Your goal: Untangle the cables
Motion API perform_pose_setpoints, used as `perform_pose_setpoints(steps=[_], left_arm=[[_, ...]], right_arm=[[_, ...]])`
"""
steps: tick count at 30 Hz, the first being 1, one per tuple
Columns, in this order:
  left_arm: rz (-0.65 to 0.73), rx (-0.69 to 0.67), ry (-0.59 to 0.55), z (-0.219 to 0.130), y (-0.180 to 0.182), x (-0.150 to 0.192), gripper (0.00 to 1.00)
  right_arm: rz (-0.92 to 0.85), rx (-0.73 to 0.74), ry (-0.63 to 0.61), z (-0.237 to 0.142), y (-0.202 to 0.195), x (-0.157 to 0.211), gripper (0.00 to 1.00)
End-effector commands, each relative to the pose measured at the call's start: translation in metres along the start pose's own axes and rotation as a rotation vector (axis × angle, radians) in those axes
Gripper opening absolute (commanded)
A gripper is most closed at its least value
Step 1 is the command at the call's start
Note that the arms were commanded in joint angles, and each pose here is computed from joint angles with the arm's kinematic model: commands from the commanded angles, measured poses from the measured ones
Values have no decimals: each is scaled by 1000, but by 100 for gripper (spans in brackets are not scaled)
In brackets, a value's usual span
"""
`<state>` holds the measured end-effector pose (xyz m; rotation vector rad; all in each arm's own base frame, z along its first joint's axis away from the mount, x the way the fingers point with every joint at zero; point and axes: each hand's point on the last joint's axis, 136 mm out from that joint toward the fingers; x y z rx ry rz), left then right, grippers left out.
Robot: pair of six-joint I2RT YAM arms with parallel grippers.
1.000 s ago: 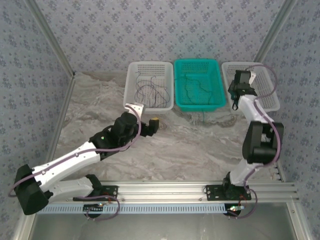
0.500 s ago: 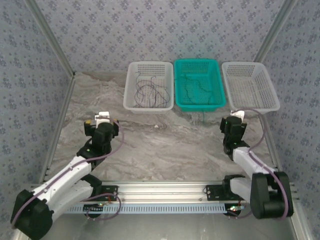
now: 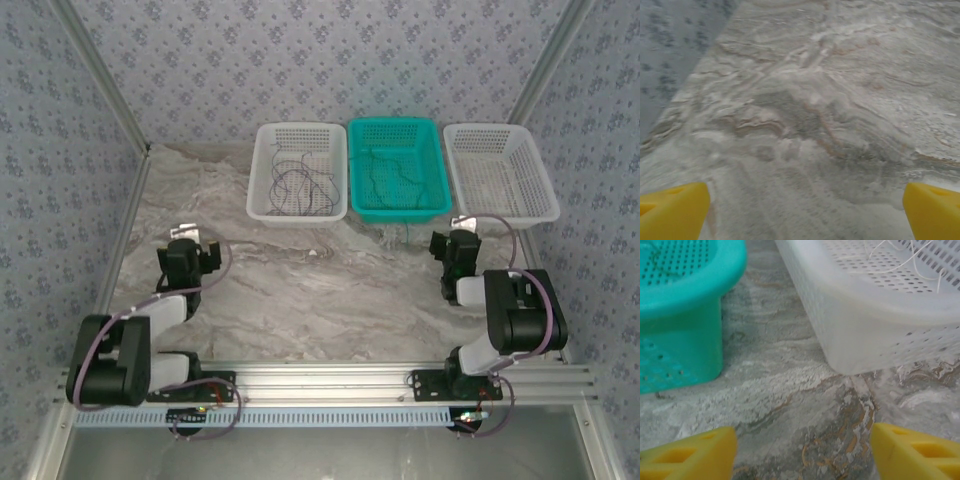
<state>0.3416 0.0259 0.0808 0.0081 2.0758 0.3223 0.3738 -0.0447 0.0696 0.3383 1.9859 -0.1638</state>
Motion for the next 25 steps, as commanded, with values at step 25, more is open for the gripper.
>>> perform_pose_setpoints(steps=[25], left_arm=[[-81, 90, -127, 41, -9, -35, 100]], right_arm=[[-10, 11, -81, -2, 3, -23, 100]])
Point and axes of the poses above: each hand's point on the last joint's axis, 136 mm out from that joint toward the fingers, its own z axis out along the fingers, its own y axis along the line the jaws close on, x = y × z, and after that the axes turned 7 degrees about z, right-handed
